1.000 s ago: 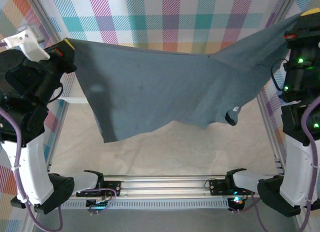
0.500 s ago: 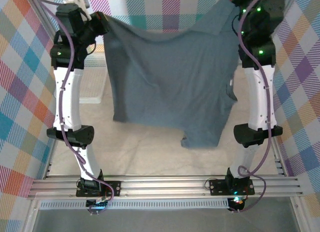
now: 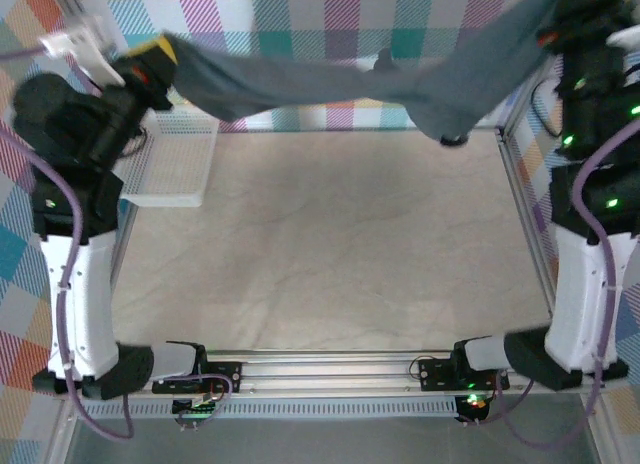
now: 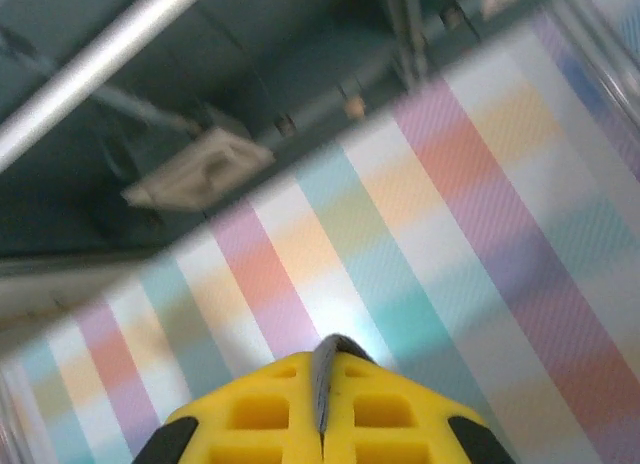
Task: Fold the inside-out t-shirt
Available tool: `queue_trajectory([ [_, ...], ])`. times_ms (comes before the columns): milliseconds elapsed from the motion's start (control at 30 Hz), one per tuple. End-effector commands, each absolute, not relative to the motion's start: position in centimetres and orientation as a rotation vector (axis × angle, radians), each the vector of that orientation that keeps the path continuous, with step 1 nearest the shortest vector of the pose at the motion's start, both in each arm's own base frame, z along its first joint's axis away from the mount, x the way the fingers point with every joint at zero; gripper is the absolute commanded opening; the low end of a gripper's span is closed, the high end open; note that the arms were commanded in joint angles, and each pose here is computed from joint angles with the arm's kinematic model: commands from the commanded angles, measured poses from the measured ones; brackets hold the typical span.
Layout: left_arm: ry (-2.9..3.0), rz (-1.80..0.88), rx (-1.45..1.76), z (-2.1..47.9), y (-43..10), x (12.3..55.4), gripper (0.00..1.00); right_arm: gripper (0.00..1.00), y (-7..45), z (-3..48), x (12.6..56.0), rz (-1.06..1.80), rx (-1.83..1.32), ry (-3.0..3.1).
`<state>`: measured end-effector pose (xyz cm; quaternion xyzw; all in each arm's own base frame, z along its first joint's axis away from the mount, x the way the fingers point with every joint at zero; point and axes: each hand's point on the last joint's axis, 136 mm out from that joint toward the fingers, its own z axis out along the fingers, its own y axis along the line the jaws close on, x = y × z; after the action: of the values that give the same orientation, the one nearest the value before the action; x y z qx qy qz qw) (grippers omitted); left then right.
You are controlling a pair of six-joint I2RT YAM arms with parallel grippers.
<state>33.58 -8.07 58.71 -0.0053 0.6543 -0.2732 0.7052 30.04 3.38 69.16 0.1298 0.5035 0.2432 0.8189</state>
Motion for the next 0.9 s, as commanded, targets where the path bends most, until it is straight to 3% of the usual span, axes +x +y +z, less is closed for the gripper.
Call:
queue_trajectory([
  [0, 1.653, -0.649, 0.005, 45.8, -9.8, 38.6, 0.0, 0.0, 5.5, 50.5, 38.1, 0.454, 0.285, 1.502],
  [167, 1.902, -0.784, -0.145, 29.2, -11.7, 38.3, 0.0, 0.0, 5.5, 29.0, 37.1, 0.514, 0.462, 1.769],
  [267, 2.016, -0.837, -0.328, 21.8, -12.0, 36.8, 0.0, 0.0, 4.4, 21.3, 35.1, 0.493, 0.625, 1.892],
  [467, 2.258, -0.511, -0.707, 12.9, -7.7, 32.8, 0.0, 0.0, -0.5, 15.5, 28.3, 0.284, 1.191, 1.979],
  [600, 2.306, -0.35, -0.82, 11.8, -5.2, 30.1, 0.0, 0.0, -1.9, 14.2, 23.1, 0.248, 1.491, 1.929],
  [733, 2.245, -0.36, -0.897, 12.9, -3.9, 27.0, 0.0, 0.0, -4.6, 14.9, 16.7, 0.211, 1.693, 1.743],
  [800, 2.189, -0.458, -0.877, 13.5, -4.4, 25.8, 0.25, 0.03, -5.6, 15.9, 14.8, 0.241, 1.671, 1.656],
  [833, 2.146, -0.523, -0.86, 14.1, -4.7, 25.4, 0.47, 0.15, -5.9, 16.8, 14.7, 0.28, 1.602, 1.625],
  [867, 2.1, -0.588, -0.831, 14.9, -5.1, 25.1, 0.6, 0.33, -5.9, 18.3, 15.2, 0.328, 1.493, 1.604],
])
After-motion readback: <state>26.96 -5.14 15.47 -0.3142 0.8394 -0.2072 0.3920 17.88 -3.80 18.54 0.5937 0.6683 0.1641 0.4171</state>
